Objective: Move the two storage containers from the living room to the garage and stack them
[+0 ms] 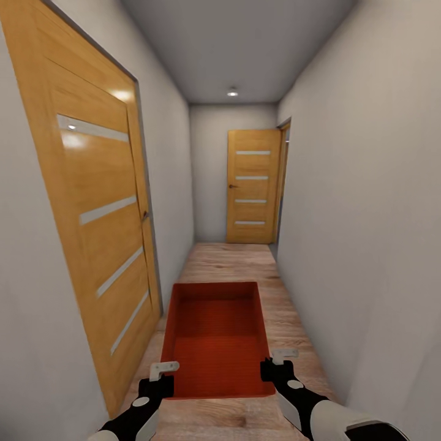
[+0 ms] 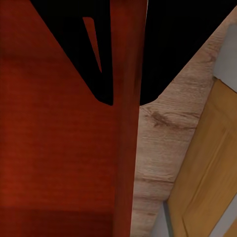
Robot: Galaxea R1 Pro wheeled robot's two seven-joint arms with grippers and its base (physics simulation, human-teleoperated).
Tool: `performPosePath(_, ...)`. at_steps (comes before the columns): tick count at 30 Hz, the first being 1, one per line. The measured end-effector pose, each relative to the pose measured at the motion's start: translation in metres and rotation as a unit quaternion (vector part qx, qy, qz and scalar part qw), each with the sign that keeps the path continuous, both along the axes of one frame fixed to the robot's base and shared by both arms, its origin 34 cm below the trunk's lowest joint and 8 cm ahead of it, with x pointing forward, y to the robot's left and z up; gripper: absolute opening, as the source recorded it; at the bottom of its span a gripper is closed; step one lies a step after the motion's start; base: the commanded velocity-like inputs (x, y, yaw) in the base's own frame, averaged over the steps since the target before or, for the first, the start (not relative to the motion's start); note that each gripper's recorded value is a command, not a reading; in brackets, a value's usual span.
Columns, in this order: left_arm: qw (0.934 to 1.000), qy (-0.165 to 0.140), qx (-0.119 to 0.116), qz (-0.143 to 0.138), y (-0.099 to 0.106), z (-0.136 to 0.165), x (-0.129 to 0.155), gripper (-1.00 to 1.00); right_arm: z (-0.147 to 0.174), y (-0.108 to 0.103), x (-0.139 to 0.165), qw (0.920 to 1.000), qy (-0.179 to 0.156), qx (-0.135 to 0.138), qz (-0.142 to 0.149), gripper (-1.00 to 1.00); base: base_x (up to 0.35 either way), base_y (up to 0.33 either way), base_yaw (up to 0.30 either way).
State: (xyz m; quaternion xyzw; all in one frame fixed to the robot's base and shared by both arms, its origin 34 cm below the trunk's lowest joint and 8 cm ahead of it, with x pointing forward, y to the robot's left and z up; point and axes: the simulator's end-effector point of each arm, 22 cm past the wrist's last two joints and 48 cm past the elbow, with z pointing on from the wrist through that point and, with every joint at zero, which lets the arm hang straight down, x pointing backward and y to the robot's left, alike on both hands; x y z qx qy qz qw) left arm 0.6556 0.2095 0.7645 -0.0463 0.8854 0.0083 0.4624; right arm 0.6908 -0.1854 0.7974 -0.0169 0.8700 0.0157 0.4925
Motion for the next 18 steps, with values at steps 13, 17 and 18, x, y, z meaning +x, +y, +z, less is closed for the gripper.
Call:
performPosePath(13, 0.9999, -0.002, -0.012, 0.010, 0.0010, -0.0076, -0.0080, -1.00, 0.0008, 0.0028, 0.0002, 0.9999, -0.002, -0.009, 0.011, -1.00, 0.309, 0.000, 0.000)
performPosePath(17, 1.0000, -0.001, -0.002, 0.000, 0.0018, -0.0011, -0.0009, -1.00, 0.0008, 0.0020, 0.0002, 1.0000, -0.001, -0.001, 0.002, -1.00, 0.317, 0.000, 0.000)
performPosePath(18, 1.0000, -0.001, -0.003, 0.000, 0.0017, -0.0012, -0.0010, -1.00, 0.0007, 0.0020, 0.0002, 1.0000, 0.000, -0.001, 0.002, -1.00, 0.317, 0.000, 0.000)
